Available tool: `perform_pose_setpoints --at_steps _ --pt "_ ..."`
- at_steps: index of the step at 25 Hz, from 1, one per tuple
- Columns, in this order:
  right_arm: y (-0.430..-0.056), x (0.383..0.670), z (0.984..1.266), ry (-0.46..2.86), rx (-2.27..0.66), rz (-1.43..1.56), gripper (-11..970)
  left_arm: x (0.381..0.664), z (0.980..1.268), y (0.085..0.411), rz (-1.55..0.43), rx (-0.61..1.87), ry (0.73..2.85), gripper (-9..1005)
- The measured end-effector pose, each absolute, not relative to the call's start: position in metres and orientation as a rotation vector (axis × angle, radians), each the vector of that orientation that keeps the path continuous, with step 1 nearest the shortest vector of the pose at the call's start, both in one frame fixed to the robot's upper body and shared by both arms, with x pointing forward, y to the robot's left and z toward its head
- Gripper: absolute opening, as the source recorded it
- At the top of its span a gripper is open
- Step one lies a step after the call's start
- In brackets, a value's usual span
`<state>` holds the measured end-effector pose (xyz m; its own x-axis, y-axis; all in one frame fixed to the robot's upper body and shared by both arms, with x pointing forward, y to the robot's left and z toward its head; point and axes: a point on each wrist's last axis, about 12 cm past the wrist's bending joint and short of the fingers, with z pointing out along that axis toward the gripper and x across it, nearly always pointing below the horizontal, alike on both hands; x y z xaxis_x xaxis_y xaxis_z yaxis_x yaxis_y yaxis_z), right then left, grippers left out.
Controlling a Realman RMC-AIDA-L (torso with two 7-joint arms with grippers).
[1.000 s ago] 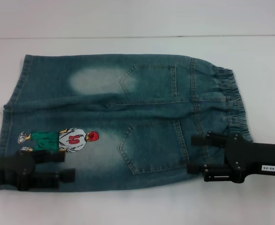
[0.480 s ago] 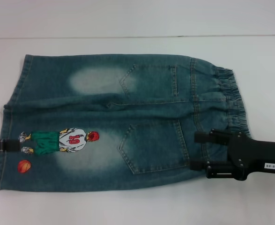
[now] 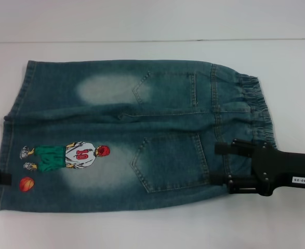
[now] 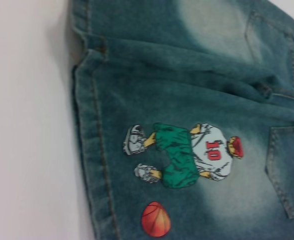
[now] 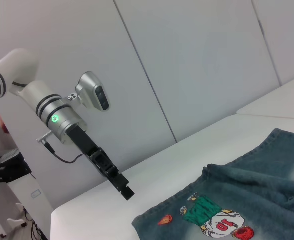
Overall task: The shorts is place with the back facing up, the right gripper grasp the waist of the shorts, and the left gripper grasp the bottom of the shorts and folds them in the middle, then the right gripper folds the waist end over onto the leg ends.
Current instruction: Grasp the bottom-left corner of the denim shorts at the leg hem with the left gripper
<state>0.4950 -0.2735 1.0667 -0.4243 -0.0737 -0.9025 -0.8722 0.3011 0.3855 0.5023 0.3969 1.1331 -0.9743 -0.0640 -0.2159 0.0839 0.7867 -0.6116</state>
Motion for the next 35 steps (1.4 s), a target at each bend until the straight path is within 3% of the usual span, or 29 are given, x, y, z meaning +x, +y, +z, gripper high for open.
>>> perform_pose_setpoints --at_steps 10,35 --pt "-0.273 0.496 1.067 1.731 -0.871 1.208 893 0.51 1.117 0.392 -0.841 -0.009 2.858 933" --pt "-0.272 0.496 1.065 1.738 -0.864 1.203 882 0.513 1.108 0.384 -0.786 -0.014 2.902 934"
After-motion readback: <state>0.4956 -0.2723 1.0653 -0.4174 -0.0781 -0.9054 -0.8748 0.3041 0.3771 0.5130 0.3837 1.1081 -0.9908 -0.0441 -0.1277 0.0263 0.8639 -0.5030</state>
